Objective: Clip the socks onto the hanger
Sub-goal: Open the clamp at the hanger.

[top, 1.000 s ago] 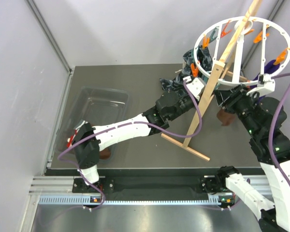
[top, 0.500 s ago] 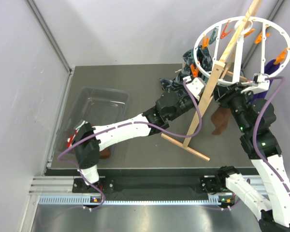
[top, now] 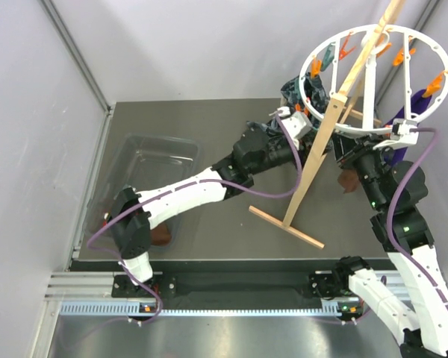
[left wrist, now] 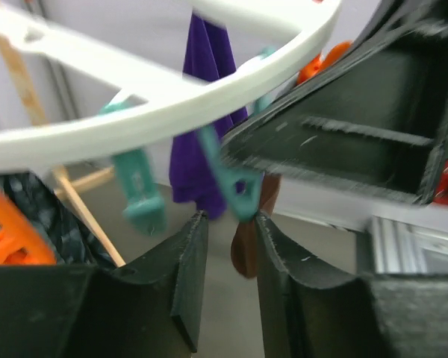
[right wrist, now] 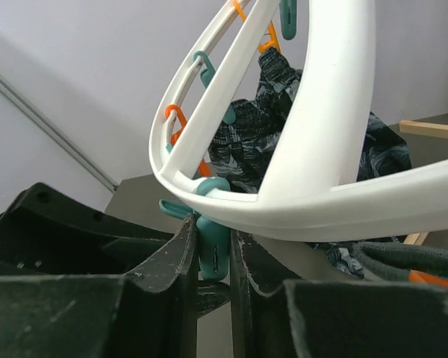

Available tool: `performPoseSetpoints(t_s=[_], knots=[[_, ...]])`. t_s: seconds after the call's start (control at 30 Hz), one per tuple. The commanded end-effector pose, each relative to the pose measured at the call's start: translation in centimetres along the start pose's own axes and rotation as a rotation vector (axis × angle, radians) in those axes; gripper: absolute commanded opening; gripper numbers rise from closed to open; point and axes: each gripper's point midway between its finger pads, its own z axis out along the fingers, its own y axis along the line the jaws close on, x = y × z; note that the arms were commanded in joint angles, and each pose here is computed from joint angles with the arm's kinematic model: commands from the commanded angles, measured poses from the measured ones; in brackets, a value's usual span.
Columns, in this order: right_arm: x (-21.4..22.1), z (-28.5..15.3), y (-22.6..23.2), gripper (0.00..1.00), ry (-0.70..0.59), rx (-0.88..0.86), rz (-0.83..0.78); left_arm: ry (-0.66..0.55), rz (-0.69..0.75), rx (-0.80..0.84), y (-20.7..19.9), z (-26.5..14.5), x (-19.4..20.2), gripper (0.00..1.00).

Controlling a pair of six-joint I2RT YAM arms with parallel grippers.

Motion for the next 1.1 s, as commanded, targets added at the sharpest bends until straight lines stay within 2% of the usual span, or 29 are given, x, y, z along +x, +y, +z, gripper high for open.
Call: performPoseSetpoints(t_s=[0.0,0.07,0.23,0.43,0.5,0.53,0.57,0.77,0.8,1.07], knots=[[-1.9,-0.5,1.0,0.00,-0.073,-0.045,-0.040,0.022,-0.167,0.158,0.2,-2.6,-1.4,0.37],[-1.7,-0.3,1.1,0.00,-0.062,-0.050,-0.041,0.013,-0.249,0.252,-0.2,-3.4,-1.8,0.38],[-1.6,-0.2,1.9,0.00,-0.039,-0.090,-0.040,-0.064,-0.334,0.407,-0.1,-4.9,-3.9,0.42],[-1.7,-0.4,2.0,0.00,-0.042,-0.093,-0.043,-0.109,-0.486,0.609,-1.6,-5.2,-5.4,0.42],[-1.7,-0.4,2.1,0.00,-0.040,-0.098,-0.037,-0.130,-0.501,0.657,-1.8,-4.9,-5.4,0.42],[-1.7,-0.4,2.2,0.00,-0.038,-0.102,-0.036,-0.102,-0.549,0.671,-1.7,-4.6,-4.4,0.41],[-1.8,-0.5,2.2,0.00,-0.041,-0.103,-0.033,-0.121,-0.537,0.691,-1.8,-4.7,-5.0,0.40],[-1.8,-0.5,2.2,0.00,-0.040,-0.101,-0.030,-0.115,-0.549,0.686,-2.0,-3.9,-4.7,0.40],[-1.8,-0.5,2.3,0.00,-0.039,-0.103,-0.028,-0.082,-0.574,0.664,-2.1,-3.3,-4.1,0.40],[-1.8,-0.9,2.4,0.00,-0.038,-0.108,-0.026,-0.116,-0.567,0.628,-1.5,-1.6,-5.1,0.42]])
